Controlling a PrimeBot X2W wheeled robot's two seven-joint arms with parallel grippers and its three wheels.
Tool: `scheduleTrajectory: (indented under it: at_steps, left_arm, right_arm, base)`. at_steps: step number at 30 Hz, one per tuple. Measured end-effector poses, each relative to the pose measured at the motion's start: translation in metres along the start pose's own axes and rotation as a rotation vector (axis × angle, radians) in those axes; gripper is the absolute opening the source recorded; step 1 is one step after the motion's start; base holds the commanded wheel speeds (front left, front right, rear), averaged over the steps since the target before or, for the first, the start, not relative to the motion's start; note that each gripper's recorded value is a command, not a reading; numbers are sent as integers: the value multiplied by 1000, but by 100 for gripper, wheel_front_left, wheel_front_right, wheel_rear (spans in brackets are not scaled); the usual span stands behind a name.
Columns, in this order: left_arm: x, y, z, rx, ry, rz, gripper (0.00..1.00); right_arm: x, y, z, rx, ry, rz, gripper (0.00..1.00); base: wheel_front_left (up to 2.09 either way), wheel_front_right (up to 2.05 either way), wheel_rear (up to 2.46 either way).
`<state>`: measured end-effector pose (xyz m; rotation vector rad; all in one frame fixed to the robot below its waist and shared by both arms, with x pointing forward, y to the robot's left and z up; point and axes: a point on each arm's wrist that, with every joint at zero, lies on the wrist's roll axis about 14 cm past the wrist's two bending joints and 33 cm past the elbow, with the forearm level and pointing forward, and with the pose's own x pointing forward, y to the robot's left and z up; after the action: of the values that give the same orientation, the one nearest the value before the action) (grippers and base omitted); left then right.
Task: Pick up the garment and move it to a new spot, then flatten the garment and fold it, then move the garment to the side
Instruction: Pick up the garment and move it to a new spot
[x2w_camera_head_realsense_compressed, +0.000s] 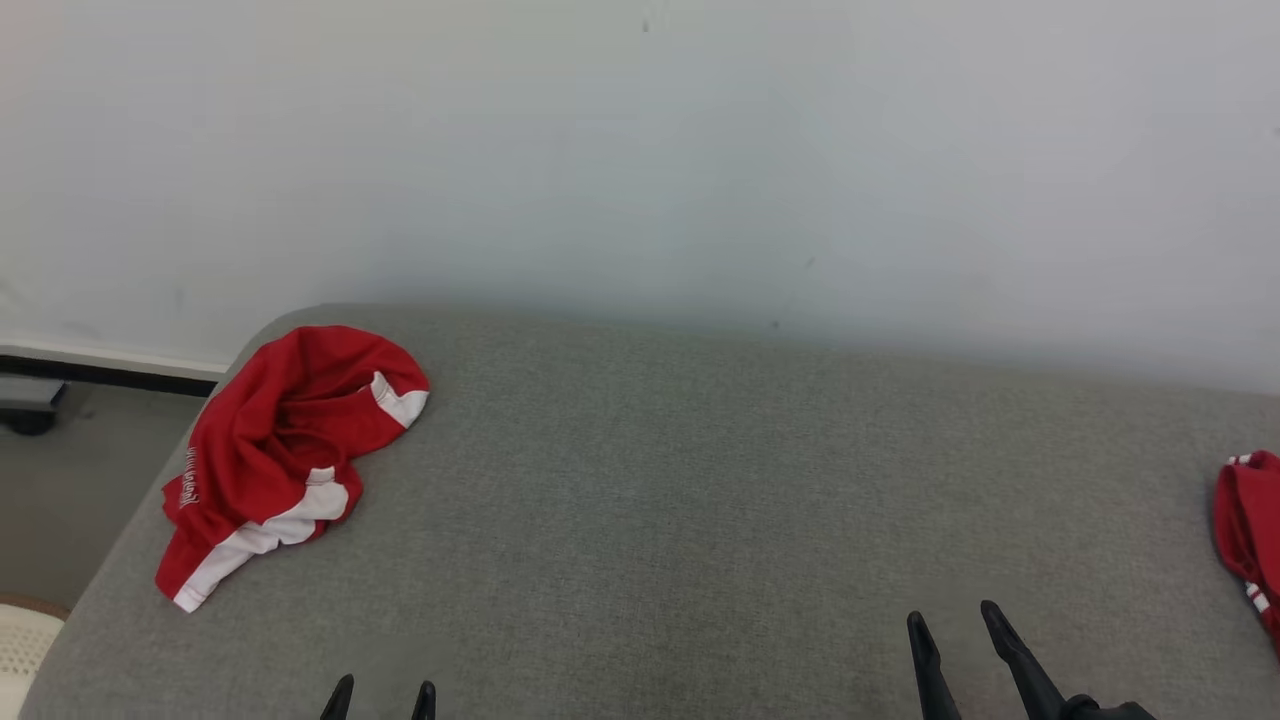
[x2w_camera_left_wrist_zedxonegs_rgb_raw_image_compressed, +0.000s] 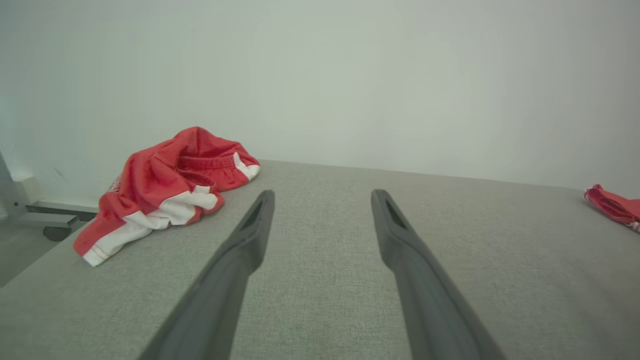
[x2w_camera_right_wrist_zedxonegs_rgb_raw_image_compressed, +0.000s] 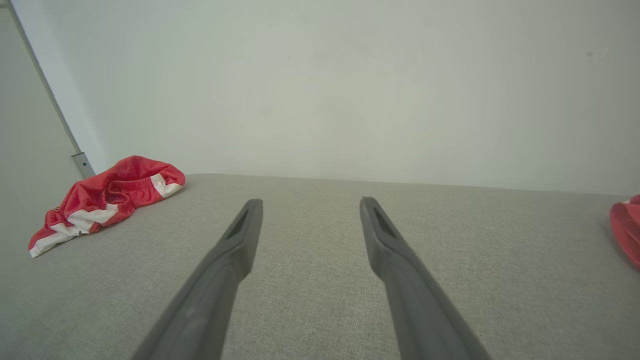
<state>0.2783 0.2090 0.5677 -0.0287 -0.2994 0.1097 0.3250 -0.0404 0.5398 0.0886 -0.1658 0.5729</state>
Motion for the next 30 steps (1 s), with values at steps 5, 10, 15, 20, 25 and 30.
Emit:
scheduleTrajectory:
  at_steps: [5,10,15,20,25,30]
  left_arm:
    - [-10,16,3,14,-1,57,100]
    - [-21,33,6,32,-5,117,100]
    - [-33,48,11,47,-12,174,100]
    - [-47,67,18,68,-21,250,100]
    - [-51,76,20,81,-20,293,100]
    - [-53,80,20,89,-13,316,100]
  right_arm:
    - [11,15,-3,12,8,63,100]
    - [22,32,-7,26,18,125,100]
    - [31,49,-10,37,25,188,100]
    - [41,69,-12,51,28,264,100]
    - [50,79,-15,63,32,309,100]
    - [56,83,-18,69,38,334,100]
  base:
    - [0,0,0]
    - [0,0,0]
    - [0,0,0]
    - [0,0,0]
    - [0,0,0]
    - [0,0,0]
